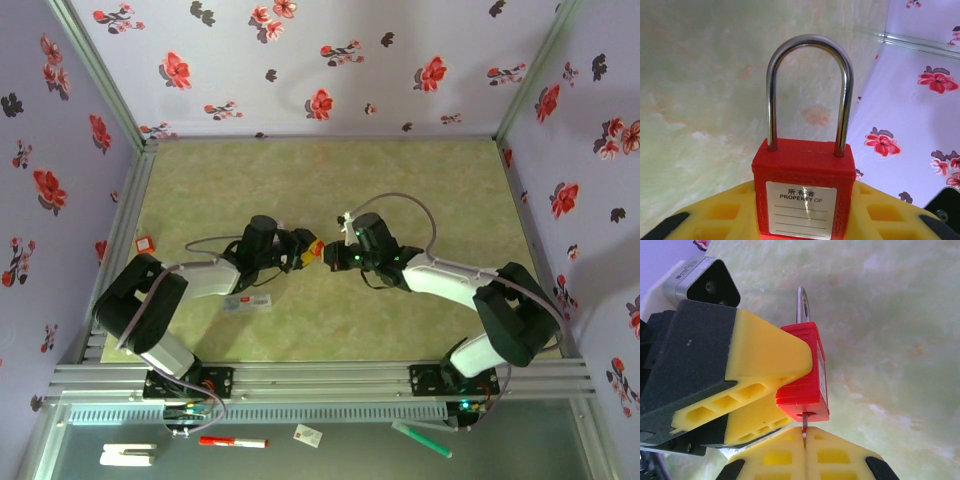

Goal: Unlock with the key

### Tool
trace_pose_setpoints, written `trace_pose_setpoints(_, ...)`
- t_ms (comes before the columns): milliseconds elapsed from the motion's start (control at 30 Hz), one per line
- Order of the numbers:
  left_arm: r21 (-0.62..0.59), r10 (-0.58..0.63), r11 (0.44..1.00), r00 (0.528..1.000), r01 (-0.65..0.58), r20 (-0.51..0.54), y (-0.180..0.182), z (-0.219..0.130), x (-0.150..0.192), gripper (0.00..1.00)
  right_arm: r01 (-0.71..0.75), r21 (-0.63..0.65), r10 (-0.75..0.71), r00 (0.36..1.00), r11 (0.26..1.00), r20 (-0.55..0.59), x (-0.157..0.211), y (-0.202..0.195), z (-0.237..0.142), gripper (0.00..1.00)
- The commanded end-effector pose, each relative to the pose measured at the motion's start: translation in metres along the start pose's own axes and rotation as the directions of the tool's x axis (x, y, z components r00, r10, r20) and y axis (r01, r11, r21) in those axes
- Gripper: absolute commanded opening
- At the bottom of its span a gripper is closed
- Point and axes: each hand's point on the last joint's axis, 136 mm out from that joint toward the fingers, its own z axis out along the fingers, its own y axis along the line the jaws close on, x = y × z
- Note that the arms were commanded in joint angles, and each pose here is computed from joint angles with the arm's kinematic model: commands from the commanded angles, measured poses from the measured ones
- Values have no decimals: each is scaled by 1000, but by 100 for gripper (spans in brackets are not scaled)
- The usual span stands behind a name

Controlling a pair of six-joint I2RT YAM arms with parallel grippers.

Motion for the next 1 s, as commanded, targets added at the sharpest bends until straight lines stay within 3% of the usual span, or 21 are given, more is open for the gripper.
trace_pose_setpoints(0, 241, 129, 968, 958, -66, -258, -74, -3, 68, 0, 132, 75, -141, 980, 988, 141, -43, 2, -3, 0)
trace_pose_setpoints(200, 150, 135, 984, 947, -95, -291, -69, -2, 81, 0, 369, 216, -391, 917, 904, 74, -53, 13, -5, 0)
trace_pose_setpoints(300, 189, 107, 981, 948, -51, -298, -79, 0, 82, 0, 412, 243, -442, 894, 878, 80, -60, 23, -4, 0)
trace_pose_setpoints(400, 213, 138, 974, 954, -81, -268, -88, -1, 78, 0, 289, 204, -315, 943, 935, 110, -67, 13, 1, 0)
trace_pose_setpoints(567, 335, 181, 936, 962, -104, -206, -108, -9, 66, 0, -2, -45, 12, 977, 999, 213, -85, 5, -5, 0)
trace_pose_setpoints(733, 461, 270, 866, 957, -195, -104, -130, -27, 48, 0, -198, -260, 257, 942, 945, 218, -103, 7, -16, 0)
trace_pose_setpoints(967, 554, 329, 788, 944, -269, -9, -146, -47, 32, 0, -330, -445, 438, 884, 832, 165, -119, 15, -23, 0)
